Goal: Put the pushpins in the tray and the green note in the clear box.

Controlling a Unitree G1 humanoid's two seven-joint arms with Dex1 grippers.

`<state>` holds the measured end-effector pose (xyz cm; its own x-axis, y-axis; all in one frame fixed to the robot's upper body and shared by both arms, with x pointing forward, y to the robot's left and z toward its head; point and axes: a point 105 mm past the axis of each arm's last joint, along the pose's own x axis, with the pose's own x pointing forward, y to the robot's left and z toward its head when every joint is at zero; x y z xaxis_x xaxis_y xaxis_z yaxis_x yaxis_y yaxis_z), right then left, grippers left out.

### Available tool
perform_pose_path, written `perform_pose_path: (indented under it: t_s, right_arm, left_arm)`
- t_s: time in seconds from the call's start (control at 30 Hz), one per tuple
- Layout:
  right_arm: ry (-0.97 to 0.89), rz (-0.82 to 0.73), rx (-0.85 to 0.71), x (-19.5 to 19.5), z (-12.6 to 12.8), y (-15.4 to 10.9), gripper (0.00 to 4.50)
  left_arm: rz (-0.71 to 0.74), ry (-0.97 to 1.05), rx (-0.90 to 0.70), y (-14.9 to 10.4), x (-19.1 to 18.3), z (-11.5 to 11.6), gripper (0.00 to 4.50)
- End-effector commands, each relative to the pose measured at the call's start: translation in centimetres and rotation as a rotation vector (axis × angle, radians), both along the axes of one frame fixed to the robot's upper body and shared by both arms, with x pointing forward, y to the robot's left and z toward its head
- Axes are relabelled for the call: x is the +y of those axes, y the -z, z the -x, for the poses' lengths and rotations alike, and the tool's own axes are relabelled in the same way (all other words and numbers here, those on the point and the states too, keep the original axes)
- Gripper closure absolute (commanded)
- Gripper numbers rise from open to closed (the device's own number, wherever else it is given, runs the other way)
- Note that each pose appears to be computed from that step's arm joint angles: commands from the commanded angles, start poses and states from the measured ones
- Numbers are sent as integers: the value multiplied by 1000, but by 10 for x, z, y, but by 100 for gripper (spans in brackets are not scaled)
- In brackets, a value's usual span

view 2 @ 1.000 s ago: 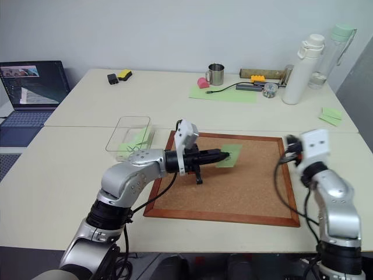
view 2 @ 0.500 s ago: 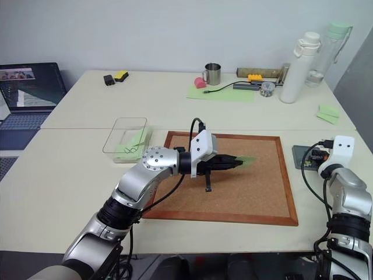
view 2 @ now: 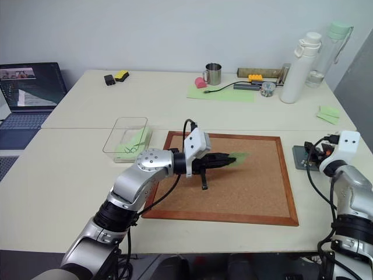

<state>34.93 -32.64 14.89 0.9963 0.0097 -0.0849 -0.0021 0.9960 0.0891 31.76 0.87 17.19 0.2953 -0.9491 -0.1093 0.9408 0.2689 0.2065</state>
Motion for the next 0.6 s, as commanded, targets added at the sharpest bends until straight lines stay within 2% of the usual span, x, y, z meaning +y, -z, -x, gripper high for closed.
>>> perform_pose_path:
  t_s: [0.03, 0.13, 0.23, 0.3, 0.47, 0.57, 0.6]
  right_arm:
    - [-261, 61, -135, 41, 28, -51, 138]
    - [-452, 155, -107, 80, 50, -53, 138]
    - [-675, 186, -95, 130, 75, -54, 138]
    - [-756, 186, -99, 152, 83, -56, 138]
    - [-905, 146, -154, 199, 90, -69, 138]
    - [-930, 137, -170, 212, 88, -74, 138]
    - [-932, 142, -163, 214, 87, -71, 138]
  left_arm:
    - [74, -158, -43, -33, 29, -18, 450]
    - [115, -344, -46, -48, 63, -40, 450]
    - [97, -643, -99, -59, 126, -70, 450]
    - [68, -785, -105, -58, 158, -81, 450]
    - [-14, -1062, -149, -56, 220, -94, 450]
    - [-56, -1116, -137, -48, 233, -94, 450]
    - [-97, -1128, -115, -37, 236, -92, 450]
